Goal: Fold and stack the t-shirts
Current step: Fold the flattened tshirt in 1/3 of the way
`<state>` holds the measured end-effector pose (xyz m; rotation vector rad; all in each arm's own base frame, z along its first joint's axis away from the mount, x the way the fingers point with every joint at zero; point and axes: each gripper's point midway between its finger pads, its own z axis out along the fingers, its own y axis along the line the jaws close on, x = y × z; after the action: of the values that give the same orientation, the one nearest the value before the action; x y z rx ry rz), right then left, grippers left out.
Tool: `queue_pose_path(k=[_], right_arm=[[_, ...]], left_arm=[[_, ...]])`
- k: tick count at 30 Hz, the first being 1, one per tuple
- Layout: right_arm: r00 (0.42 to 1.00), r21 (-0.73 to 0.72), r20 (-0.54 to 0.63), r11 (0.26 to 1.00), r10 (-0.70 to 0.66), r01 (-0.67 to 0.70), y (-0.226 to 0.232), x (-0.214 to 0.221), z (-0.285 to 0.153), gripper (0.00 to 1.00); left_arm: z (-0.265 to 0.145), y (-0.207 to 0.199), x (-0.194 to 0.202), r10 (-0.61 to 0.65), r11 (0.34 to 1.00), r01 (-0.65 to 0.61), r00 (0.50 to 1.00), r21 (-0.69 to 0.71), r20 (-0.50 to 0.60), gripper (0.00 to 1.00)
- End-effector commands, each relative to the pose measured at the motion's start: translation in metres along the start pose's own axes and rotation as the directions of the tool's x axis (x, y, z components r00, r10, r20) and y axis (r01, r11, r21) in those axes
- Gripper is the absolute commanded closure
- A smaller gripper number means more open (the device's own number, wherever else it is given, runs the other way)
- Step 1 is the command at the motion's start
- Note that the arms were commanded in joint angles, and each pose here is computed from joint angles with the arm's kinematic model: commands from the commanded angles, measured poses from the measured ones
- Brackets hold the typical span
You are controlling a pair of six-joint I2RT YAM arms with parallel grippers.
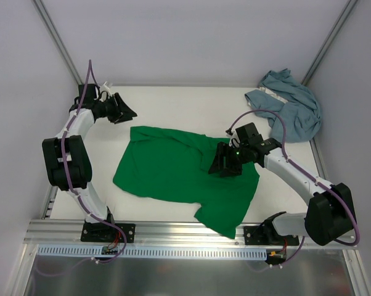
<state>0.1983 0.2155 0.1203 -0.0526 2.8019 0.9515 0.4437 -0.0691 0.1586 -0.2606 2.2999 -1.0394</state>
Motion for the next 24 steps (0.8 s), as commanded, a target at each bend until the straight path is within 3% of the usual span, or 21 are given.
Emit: queue_pose_path(k=[1,13,24], right_arm=[[1.0,-0.018,0.018,1.0,0.0,0.001,0.004,0.001,-0.008,0.36],[1.0,0.006,0.018,1.0,-0.01,0.01,0.0,0.002,-0.011,0.36],[1.0,0.007,0.014,1.0,-0.002,0.002,-0.001,0.002,-0.008,0.36]], left_arm=[[0.004,0.016,0.011,-0.01,0.998,0.008,1.0,-0.068,-0.027,0.6],[0.049,0.075,0.053,-0.197,0.977,0.175,0.96,-0.124,-0.197,0.58],[0.049,0.083,0.052,-0.185,0.975,0.155,0.965,-0.161,-0.187,0.58]])
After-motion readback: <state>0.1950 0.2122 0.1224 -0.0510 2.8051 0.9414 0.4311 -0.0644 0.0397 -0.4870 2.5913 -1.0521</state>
